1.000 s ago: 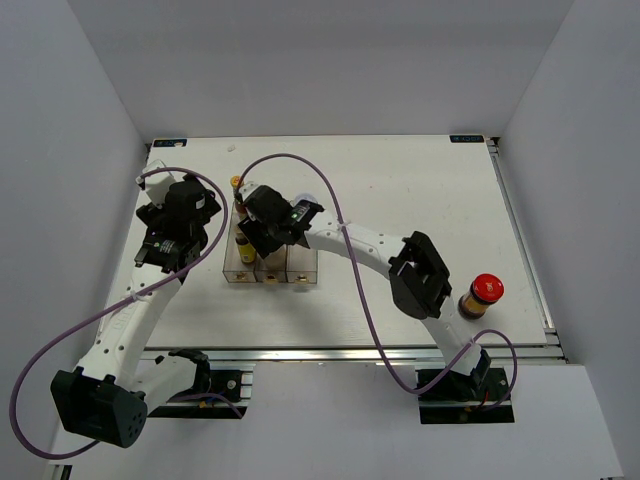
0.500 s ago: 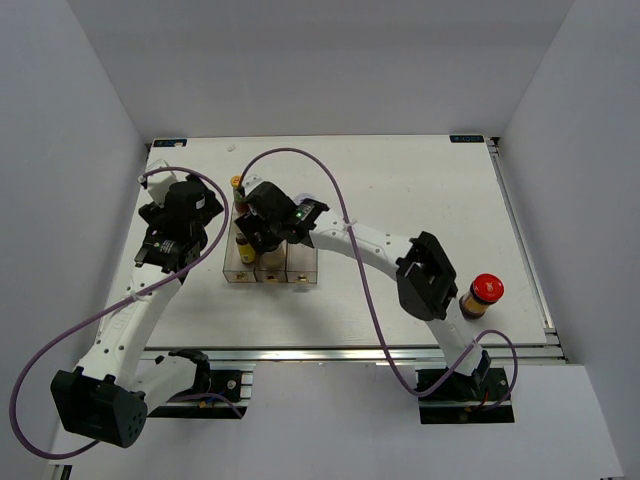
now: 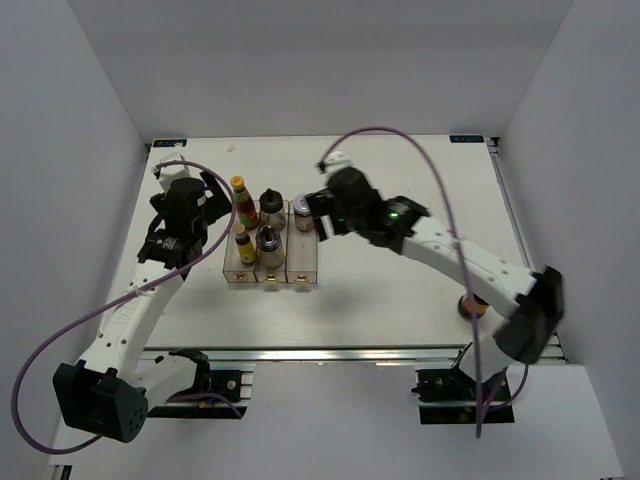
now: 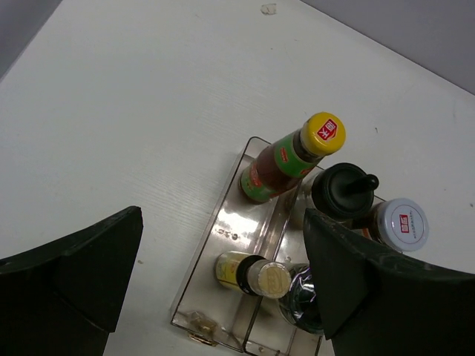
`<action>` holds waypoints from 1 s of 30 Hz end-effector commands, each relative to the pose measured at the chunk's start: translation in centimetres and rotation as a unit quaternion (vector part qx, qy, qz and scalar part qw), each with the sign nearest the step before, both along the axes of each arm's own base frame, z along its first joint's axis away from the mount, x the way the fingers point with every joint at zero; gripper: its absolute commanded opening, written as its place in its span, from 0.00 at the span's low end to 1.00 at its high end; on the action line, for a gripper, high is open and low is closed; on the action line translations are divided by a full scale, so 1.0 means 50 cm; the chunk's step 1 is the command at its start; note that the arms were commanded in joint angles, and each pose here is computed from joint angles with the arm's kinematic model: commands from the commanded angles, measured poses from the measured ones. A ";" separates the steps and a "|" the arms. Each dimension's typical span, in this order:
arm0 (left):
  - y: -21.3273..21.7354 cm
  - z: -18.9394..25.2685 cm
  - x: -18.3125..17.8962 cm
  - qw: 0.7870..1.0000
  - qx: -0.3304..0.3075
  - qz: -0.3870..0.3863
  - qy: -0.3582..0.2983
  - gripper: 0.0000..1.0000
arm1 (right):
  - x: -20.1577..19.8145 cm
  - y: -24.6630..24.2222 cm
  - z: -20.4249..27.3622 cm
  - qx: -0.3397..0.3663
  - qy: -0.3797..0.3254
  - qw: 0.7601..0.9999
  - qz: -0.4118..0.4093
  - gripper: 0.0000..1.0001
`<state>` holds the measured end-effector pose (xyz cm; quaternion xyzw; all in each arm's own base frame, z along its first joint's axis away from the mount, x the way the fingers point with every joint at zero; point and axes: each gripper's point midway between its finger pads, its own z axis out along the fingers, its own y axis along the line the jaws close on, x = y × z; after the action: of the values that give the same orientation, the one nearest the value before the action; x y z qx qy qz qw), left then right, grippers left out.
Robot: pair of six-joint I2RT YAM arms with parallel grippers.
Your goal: Organize the condiment bottles
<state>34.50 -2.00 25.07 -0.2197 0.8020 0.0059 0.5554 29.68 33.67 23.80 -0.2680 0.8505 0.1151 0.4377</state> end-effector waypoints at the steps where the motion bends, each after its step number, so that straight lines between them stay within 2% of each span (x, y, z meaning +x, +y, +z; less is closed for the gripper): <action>1: -0.020 0.033 0.021 0.999 -0.003 -0.034 -0.025 0.98 | 0.028 -0.204 0.017 0.025 0.010 0.987 -0.156 0.89; 3: -0.022 0.038 0.024 0.999 -0.001 -0.038 -0.028 0.98 | 0.017 -0.341 -0.002 0.048 0.033 0.963 -0.263 0.89; 4: -0.024 0.038 0.025 0.999 -0.002 -0.039 -0.029 0.98 | 0.009 -0.388 -0.004 0.039 0.030 0.956 -0.289 0.89; 5: -0.024 0.039 0.027 0.999 -0.001 -0.040 -0.031 0.98 | 0.008 -0.455 -0.002 0.035 0.021 0.936 -0.350 0.89; 6: -0.026 0.039 0.029 0.999 -0.002 -0.043 -0.032 0.98 | -0.023 -0.502 -0.001 0.028 0.023 0.925 -0.377 0.89; 7: -0.030 0.039 0.032 0.998 -0.003 -0.047 -0.033 0.98 | -0.036 -0.533 0.004 0.027 0.021 0.916 -0.399 0.89; 8: -0.032 0.036 0.035 0.998 -0.003 -0.050 -0.031 0.98 | -0.044 -0.582 0.007 0.026 0.014 0.895 -0.446 0.89; 10: -0.038 0.037 0.042 0.998 -0.004 -0.055 -0.033 0.98 | -0.100 -0.646 -0.008 -0.002 0.032 0.867 -0.497 0.89; 11: -0.039 0.030 0.046 0.998 -0.004 -0.056 -0.030 0.98 | -0.120 -0.681 -0.011 0.004 0.033 0.846 -0.533 0.89; 12: -0.041 0.031 0.051 0.998 -0.006 -0.058 -0.032 0.98 | -0.140 -0.697 -0.025 -0.002 0.048 0.836 -0.546 0.89; 14: -0.055 0.019 0.058 0.997 -0.010 -0.072 -0.023 0.98 | -0.160 -0.709 -0.061 0.011 0.076 0.827 -0.558 0.89; 16: -0.063 0.030 0.069 0.996 -0.013 -0.080 -0.030 0.98 | -0.168 -0.722 -0.080 0.020 0.075 0.824 -0.562 0.89; 17: -0.065 0.028 0.071 0.996 -0.013 -0.084 -0.029 0.98 | -0.175 -0.739 -0.088 0.022 0.084 0.812 -0.578 0.89; 21: -0.056 0.022 0.079 0.997 -0.004 -0.071 -0.025 0.98 | -0.187 -0.764 -0.138 0.023 0.123 0.790 -0.600 0.89; 24: -0.051 0.014 0.080 0.998 0.001 -0.064 -0.018 0.98 | -0.175 -0.757 -0.171 0.029 0.145 0.799 -0.582 0.89; 26: -0.047 0.010 0.080 0.998 0.002 -0.059 -0.016 0.98 | -0.180 -0.765 -0.188 0.031 0.164 0.789 -0.591 0.89; 30: -0.050 0.009 0.082 0.998 0.002 -0.061 -0.018 0.98 | -0.183 -0.745 -0.217 0.040 0.185 0.802 -0.566 0.89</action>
<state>38.02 -4.73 23.21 -0.1652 0.8223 -0.0267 0.5439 19.82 -4.67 13.33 0.3223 0.9031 -0.1075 0.2625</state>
